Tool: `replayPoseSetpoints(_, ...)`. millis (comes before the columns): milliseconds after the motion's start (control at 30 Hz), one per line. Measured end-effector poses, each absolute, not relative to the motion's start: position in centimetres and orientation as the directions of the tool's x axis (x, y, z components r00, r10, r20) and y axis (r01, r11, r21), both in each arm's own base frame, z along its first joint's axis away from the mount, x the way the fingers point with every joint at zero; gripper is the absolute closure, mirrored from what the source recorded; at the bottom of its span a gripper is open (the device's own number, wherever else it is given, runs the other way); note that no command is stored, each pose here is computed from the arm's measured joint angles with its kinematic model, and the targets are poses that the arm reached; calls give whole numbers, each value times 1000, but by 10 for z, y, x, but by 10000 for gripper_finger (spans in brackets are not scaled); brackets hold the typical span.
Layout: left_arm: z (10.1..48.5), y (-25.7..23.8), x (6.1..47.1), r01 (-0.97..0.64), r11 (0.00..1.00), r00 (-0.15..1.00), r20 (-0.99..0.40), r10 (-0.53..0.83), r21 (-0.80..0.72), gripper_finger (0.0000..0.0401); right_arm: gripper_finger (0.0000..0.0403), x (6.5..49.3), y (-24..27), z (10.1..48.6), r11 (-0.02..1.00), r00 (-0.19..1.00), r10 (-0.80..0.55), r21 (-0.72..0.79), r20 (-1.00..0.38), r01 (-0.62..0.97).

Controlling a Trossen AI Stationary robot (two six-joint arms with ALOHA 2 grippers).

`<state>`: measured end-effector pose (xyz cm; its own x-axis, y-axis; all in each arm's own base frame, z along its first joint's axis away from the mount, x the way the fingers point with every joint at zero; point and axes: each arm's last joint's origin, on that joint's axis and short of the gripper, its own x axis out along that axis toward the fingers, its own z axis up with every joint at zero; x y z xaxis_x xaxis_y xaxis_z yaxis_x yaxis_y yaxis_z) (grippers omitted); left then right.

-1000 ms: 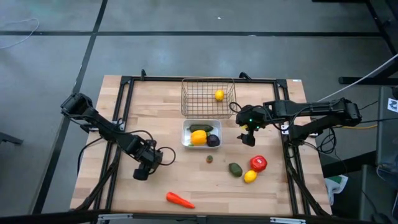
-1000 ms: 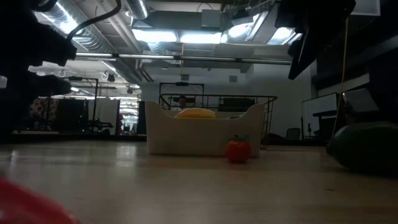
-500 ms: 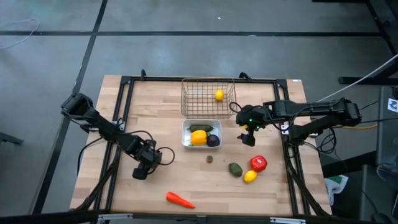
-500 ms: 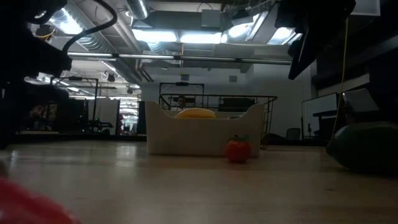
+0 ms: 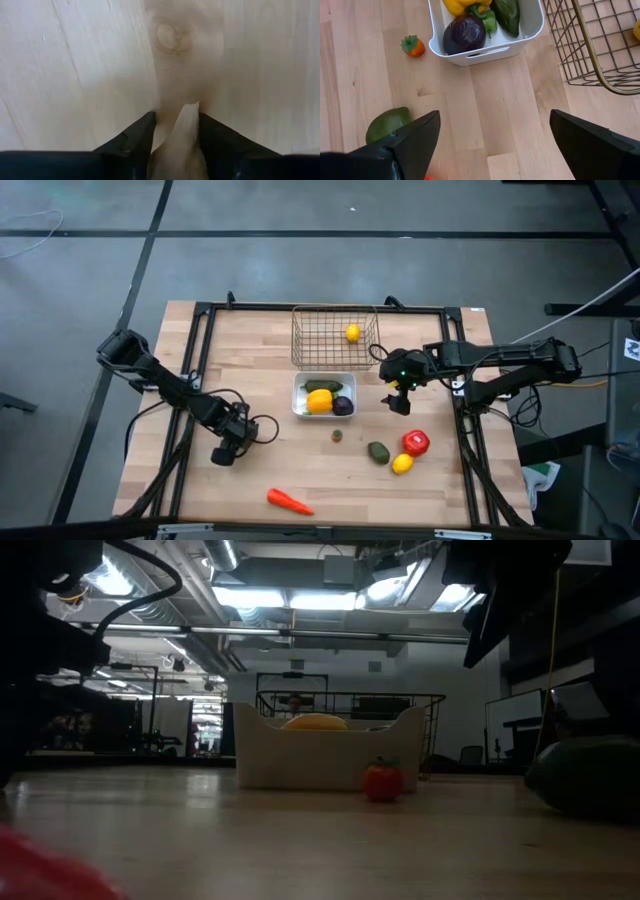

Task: Sort produce into baskets
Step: Put the garlic into the white bin

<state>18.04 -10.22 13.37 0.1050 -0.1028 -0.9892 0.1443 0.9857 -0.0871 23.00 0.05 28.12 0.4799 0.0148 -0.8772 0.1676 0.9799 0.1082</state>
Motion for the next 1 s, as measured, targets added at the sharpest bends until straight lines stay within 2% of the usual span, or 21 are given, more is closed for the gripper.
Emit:
replayPoseSetpoints(267,133,-102,181,142,987,114,-989,-97,-80,324,31,230,0,281,980,480,15,108,-877,168)
replayPoseSetpoints(433,134,-102,181,121,989,113,-988,-102,-88,352,31,230,0,281,980,480,15,108,-877,168)
replayPoseSetpoints(833,138,-103,187,114,987,118,-985,-128,-114,358,31,230,0,281,980,480,15,108,-877,168)
replayPoseSetpoints(1000,152,-102,203,82,986,185,-970,-155,-142,359,31,230,0,281,980,480,15,108,-877,168)
